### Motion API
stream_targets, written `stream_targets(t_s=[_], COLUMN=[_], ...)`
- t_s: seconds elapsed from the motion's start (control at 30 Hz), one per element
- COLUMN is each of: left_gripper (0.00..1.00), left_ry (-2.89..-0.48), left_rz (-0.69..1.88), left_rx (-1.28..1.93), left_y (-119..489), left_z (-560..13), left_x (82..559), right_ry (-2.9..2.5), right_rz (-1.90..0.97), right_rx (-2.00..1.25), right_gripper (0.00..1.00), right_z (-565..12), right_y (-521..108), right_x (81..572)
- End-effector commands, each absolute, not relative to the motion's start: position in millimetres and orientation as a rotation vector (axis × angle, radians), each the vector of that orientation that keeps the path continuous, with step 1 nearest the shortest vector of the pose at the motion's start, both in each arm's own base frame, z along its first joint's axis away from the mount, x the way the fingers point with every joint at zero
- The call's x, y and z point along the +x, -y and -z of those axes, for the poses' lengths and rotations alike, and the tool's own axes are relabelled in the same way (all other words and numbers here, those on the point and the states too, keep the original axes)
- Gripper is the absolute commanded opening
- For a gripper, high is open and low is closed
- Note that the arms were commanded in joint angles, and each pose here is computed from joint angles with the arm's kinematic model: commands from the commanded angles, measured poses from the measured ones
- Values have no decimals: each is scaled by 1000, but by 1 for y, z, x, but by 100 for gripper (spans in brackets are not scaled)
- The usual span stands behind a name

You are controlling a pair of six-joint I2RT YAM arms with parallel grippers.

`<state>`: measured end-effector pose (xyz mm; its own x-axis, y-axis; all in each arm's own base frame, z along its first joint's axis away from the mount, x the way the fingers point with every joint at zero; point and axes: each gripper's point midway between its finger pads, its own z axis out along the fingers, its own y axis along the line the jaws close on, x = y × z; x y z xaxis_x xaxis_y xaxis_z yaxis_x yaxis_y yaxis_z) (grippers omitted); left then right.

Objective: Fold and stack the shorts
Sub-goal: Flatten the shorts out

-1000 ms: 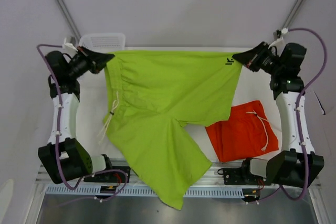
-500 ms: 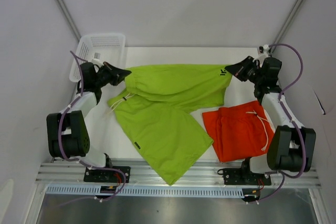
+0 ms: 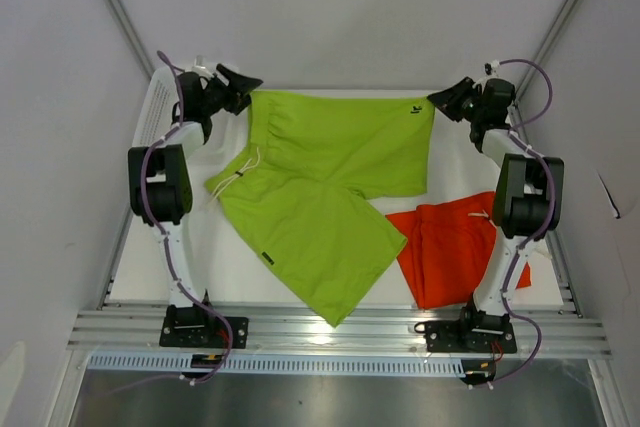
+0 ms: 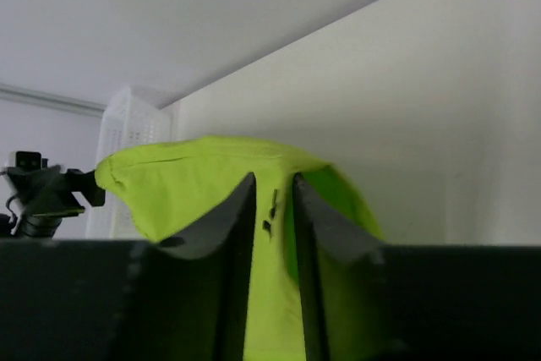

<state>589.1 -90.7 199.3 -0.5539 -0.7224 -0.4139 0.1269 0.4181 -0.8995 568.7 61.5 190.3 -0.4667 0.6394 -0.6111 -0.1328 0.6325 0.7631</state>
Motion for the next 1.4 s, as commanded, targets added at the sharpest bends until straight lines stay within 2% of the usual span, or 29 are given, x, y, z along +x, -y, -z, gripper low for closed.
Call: stream_targets(t_s=[0.0, 0.03, 0.07, 0.17, 0.23, 0.47, 0.5, 0.63, 0.67, 0.77, 0.83, 0.97, 1.13, 1.37], left_gripper=[98, 99, 99, 99, 99, 99, 99, 99, 99, 99, 99, 99, 99, 99], left_ry=[-1756, -1820, -1837, -1820, -1825, -1874, -1929, -2059, -2039, -2142, -2176, -2252, -2286, -2358], left_rz=[1260, 1255, 1243, 1259, 1254, 1098, 1093, 918, 861, 713, 645, 502, 349, 252], left_rx=[-461, -500, -481, -407, -378, -294, -284, -337, -323, -373, -383, -377, -339, -328], left_y=[93, 96, 98, 110, 117, 120, 139, 128, 122, 105, 98, 86, 85, 86], left_z=[-224, -209, -206, -223, -232, -265, -261, -244, -257, -228, -219, -196, -179, -151], left_x=[620, 622, 625, 629, 620, 576, 562, 519, 510, 483, 464, 432, 414, 402], right_ry=[-1749, -1807, -1815, -1818, -1830, -1870, -1886, -1971, -2002, -2053, -2096, -2167, -2230, -2258], right_rz=[-927, -915, -899, -855, -817, -755, -751, -776, -775, -757, -724, -676, -583, -521], right_rx=[454, 499, 510, 530, 550, 450, 428, 341, 328, 255, 234, 157, 138, 244], right_gripper=[31, 44, 67, 96, 100, 99, 96, 89, 86, 83, 84, 93, 94, 77], right_z=[-208, -182, -179, -181, -177, -215, -215, -212, -202, -204, -198, -186, -164, -152], right_y=[-37, -35, -33, -26, -20, -29, -32, -71, -78, -108, -117, -144, -151, -130], right_x=[615, 623, 628, 634, 627, 577, 570, 530, 520, 493, 477, 444, 417, 429])
